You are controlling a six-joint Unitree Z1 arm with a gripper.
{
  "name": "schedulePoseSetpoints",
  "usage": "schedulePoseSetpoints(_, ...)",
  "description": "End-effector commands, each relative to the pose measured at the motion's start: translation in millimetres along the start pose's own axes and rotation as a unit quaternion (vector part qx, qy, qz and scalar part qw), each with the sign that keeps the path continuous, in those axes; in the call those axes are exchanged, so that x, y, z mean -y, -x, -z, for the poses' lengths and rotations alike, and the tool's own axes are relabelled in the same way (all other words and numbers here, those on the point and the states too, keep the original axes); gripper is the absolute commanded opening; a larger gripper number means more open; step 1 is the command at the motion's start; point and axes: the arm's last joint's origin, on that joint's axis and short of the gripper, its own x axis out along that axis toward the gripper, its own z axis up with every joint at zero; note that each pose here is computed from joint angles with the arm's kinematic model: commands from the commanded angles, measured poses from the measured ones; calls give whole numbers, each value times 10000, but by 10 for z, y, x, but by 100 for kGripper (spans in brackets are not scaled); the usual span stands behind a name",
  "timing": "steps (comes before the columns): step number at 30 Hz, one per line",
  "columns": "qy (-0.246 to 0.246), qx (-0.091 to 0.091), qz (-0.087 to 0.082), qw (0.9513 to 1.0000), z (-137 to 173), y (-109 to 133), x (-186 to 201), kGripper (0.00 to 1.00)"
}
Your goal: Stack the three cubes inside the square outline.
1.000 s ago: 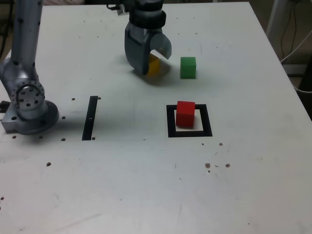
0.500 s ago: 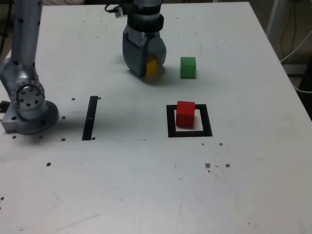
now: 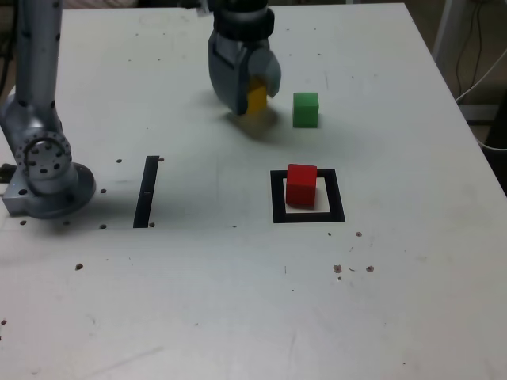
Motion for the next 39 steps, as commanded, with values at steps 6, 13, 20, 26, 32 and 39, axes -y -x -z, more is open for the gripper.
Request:
schedulePoseSetpoints(6, -471, 25, -214, 9987, 151, 327, 240, 14)
schedulePoseSetpoints(13, -1395, 138, -384, 9894, 378, 585, 679, 11)
schedulePoseSetpoints(20, -2437, 82, -532, 9684, 576, 757, 1113, 10)
schedulePoseSetpoints(26, -3136, 24, -386, 9488, 646, 747, 1356, 9)
schedulePoseSetpoints(32, -3537, -127, -469, 9341, 588, 643, 1634, 8)
schedulePoseSetpoints(39, -3731, -176, -354, 9269, 568, 615, 1905, 9)
